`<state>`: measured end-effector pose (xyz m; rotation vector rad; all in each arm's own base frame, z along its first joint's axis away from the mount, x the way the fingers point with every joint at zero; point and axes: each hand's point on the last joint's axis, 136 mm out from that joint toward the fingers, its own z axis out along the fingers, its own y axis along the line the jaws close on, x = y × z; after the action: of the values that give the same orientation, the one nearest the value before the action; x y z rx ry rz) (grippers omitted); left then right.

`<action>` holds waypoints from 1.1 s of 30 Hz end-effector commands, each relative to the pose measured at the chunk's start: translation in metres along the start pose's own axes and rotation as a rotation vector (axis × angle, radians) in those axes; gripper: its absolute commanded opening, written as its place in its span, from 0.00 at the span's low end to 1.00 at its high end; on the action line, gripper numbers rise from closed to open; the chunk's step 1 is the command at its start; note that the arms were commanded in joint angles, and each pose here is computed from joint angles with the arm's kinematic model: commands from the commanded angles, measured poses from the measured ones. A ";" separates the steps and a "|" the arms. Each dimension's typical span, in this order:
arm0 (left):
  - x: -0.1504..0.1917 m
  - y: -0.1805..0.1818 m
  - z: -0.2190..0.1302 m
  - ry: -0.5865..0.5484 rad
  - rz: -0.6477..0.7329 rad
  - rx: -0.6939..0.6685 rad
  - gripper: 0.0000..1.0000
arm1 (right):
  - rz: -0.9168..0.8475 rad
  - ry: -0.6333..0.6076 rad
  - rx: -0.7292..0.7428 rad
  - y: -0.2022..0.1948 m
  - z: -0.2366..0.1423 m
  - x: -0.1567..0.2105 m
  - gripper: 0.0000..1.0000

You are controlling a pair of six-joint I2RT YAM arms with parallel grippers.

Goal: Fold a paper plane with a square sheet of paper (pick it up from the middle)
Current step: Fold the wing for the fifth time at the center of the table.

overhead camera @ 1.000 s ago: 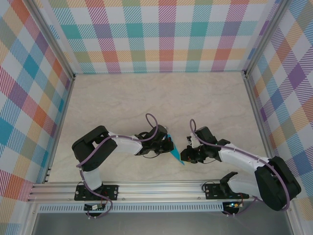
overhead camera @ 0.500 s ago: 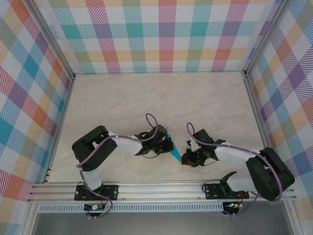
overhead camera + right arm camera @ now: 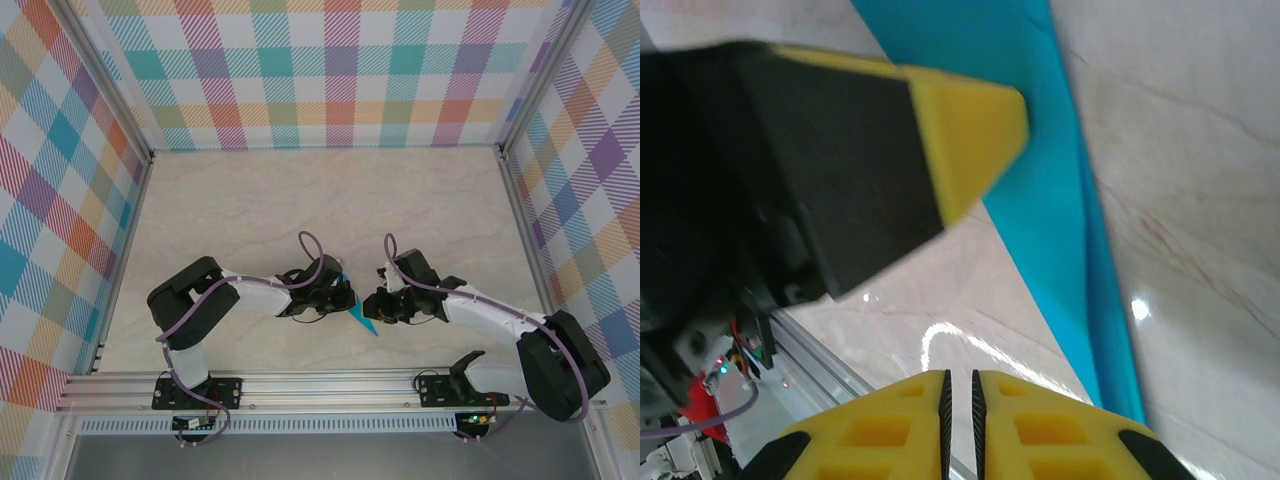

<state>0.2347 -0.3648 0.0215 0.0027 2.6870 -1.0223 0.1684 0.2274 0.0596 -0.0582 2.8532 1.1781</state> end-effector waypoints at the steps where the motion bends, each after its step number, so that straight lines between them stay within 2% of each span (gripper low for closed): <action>1: 0.006 0.024 0.003 0.035 -0.015 -0.082 0.03 | -0.013 0.012 -0.071 0.018 0.007 -0.011 0.16; 9: 0.005 0.019 0.002 0.031 -0.006 -0.067 0.04 | 0.031 0.053 -0.061 0.007 0.030 -0.018 0.13; 12: 0.004 0.016 -0.001 0.027 0.004 -0.058 0.04 | 0.058 0.061 0.008 -0.013 0.038 -0.016 0.13; 16: 0.001 0.011 -0.006 0.013 0.035 -0.045 0.06 | 0.108 0.097 0.082 -0.042 0.048 -0.006 0.06; 26: -0.034 -0.027 -0.051 -0.139 0.191 0.025 0.22 | 0.169 0.120 0.070 -0.057 0.056 0.009 0.03; 33: -0.033 -0.007 -0.071 -0.215 0.150 -0.011 0.21 | 0.172 0.109 0.068 -0.054 0.053 0.008 0.03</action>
<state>0.2479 -0.3411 0.1030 0.1332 2.4344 -0.9931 0.1806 0.2488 0.0133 0.0133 2.9250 1.3169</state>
